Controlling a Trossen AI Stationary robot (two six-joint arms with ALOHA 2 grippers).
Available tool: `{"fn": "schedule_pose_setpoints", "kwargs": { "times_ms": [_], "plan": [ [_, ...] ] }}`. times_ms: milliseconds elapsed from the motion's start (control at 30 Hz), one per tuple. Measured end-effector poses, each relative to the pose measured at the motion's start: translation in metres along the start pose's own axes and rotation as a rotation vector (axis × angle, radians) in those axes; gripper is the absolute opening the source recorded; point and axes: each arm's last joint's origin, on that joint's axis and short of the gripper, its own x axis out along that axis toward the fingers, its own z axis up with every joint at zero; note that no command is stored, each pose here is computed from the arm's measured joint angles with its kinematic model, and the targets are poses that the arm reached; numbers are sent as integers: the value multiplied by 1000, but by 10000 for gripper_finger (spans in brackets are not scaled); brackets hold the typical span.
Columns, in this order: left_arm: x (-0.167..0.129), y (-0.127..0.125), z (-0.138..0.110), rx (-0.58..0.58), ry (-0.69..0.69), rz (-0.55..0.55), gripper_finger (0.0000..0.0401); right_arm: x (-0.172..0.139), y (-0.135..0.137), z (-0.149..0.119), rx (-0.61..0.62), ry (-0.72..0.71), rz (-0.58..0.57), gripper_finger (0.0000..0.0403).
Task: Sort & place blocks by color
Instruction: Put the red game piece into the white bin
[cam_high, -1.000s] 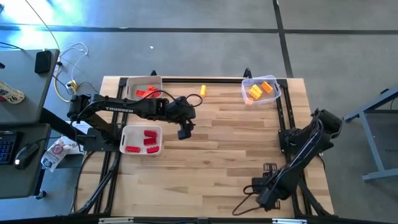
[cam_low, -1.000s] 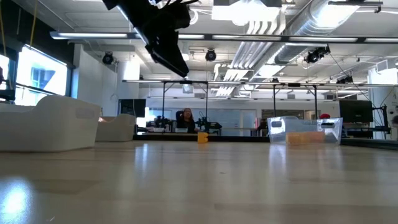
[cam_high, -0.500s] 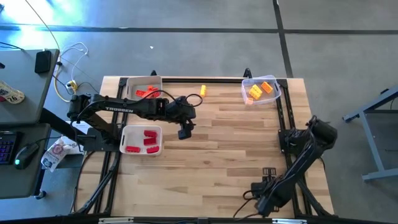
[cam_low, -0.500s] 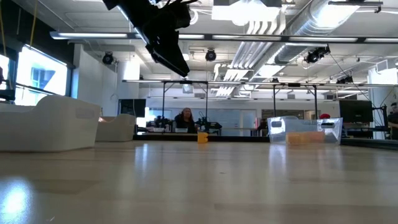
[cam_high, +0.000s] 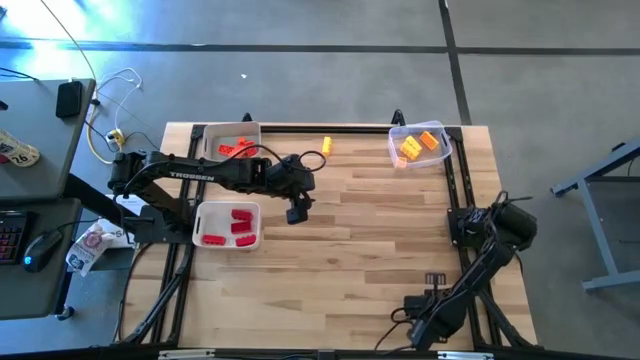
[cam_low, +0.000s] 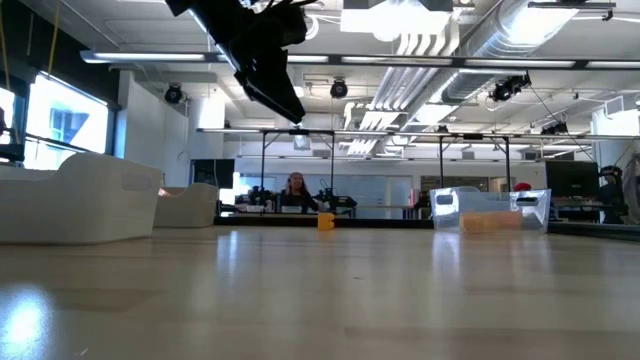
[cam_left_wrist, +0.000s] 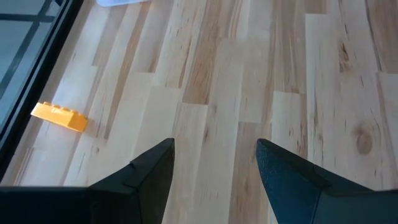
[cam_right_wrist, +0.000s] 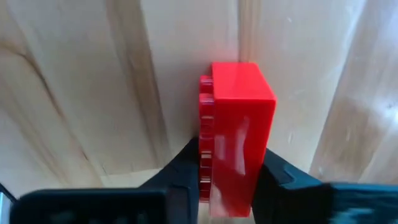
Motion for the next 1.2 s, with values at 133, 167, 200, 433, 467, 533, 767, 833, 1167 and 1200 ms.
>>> {"fn": "schedule_pose_setpoints", "kwargs": {
  "times_ms": [133,167,200,433,467,533,767,833,1167,1200],
  "plan": [
    [0,0,1,-2,-9,-1,211,-1,-1,-1,66,0,-1,71],
    [0,0,1,-3,-15,-1,211,-1,-1,0,90,-3,-2,71],
    [0,0,2,-4,-23,-1,211,-2,0,0,111,-12,-5,71],
    [0,0,9,82,-97,6,211,-12,-4,16,271,-164,-29,71],
    [-1,0,11,93,-109,7,211,-14,-5,20,290,-188,-34,71],
    [-1,0,12,115,-125,9,211,-18,-10,29,331,-239,-44,71],
    [-1,0,15,135,-158,13,211,-33,-34,63,348,-361,-104,71],
    [-1,0,15,136,-156,13,211,-38,-42,73,351,-407,-133,71],
    [-2,-4,15,188,-155,7,211,-81,-89,103,318,-583,-251,71],
    [-2,-5,15,190,-155,4,211,-86,-95,103,317,-601,-255,71]
  ]
}}
